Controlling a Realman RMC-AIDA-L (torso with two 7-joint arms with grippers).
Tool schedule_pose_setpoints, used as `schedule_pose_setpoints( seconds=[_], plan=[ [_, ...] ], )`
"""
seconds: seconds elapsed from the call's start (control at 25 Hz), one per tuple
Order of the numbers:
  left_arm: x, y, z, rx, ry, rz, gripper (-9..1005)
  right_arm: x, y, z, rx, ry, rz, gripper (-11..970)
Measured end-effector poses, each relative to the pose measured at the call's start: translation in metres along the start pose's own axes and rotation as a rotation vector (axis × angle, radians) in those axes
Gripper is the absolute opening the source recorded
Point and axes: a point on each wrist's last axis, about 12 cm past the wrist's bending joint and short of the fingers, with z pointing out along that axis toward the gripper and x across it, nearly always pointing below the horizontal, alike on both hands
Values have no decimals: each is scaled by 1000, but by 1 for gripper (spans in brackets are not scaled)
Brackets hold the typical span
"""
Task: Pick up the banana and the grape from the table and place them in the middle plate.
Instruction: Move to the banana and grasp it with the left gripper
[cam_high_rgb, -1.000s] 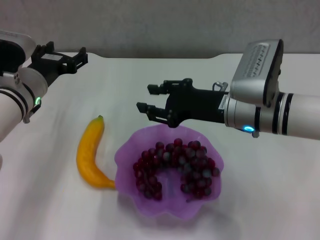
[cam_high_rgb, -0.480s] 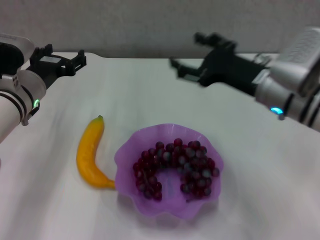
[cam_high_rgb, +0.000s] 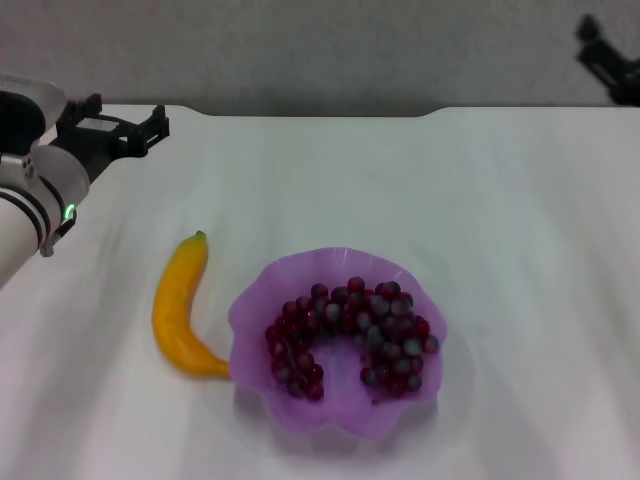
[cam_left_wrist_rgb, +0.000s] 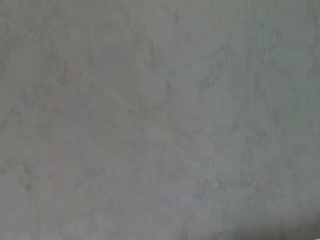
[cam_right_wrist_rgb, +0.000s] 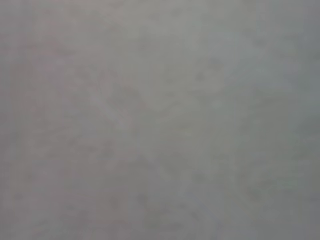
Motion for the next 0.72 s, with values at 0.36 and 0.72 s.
schedule_pose_setpoints(
  seconds=[0.36, 0.72],
  plan=[
    [5, 1, -1, -3, 14, -1, 897, 23, -40, -46, 269, -59, -97, 904],
    [6, 0, -2, 1, 34, 27, 897, 30, -46, -64, 265, -101, 13, 904]
  ],
)
